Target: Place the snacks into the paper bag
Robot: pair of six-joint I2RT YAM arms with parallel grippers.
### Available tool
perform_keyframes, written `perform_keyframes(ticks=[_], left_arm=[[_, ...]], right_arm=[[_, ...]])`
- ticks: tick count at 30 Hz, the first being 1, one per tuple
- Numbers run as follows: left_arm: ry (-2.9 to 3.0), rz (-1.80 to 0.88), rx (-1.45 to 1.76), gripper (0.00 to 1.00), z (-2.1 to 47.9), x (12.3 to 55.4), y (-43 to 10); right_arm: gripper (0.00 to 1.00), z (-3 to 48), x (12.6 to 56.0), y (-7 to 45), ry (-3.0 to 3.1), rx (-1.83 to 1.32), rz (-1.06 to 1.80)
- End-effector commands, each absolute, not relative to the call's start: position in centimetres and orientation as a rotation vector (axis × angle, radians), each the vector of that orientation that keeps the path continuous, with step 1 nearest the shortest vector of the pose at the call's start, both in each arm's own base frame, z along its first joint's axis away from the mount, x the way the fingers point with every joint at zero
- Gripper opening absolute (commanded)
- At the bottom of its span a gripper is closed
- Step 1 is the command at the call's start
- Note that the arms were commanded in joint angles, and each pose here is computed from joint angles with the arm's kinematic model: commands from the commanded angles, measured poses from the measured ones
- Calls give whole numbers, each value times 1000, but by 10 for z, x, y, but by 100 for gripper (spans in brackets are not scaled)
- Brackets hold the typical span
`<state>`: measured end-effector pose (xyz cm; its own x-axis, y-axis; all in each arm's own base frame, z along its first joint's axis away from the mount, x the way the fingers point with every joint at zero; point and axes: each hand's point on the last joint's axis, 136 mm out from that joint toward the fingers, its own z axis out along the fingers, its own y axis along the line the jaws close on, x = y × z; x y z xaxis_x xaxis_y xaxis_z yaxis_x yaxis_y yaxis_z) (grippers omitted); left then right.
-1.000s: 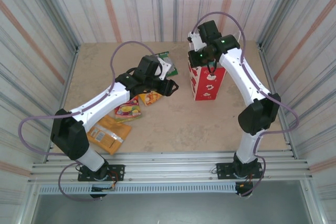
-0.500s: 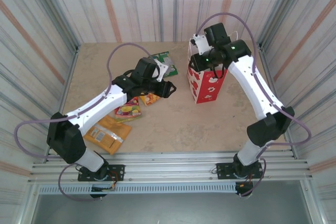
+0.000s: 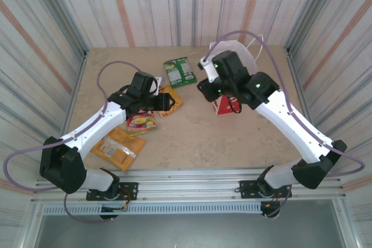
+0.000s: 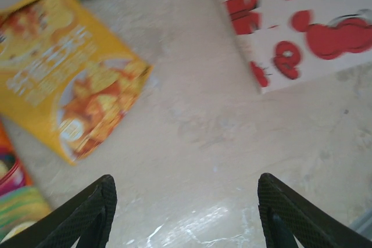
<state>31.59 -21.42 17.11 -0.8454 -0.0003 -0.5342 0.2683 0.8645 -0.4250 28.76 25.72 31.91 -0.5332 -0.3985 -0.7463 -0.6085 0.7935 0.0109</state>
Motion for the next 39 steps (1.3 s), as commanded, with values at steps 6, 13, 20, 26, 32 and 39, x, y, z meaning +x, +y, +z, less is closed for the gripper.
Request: perform_keyframes(ticks=[6,13,20,26,32,39], left_arm=[[2507,-772,-172,65,132,329,-172],[2536,-737,-265,63,100,350,-161],[2574,-762,-288,61,73,375,-171],[2620,-746,-325,60,53,385,-174],[2626,-697,-379,60,37,388,-166],[2562,-714,-438,58,36,402,-164]], right_arm=[[43,260,300,330,2247,-801,416],[39,200,326,367,2328,-840,401],[38,148,349,389,2399,-871,375],[38,118,368,393,2451,-825,375],[37,88,377,395,2507,-807,394],[36,62,382,392,2565,-771,406]])
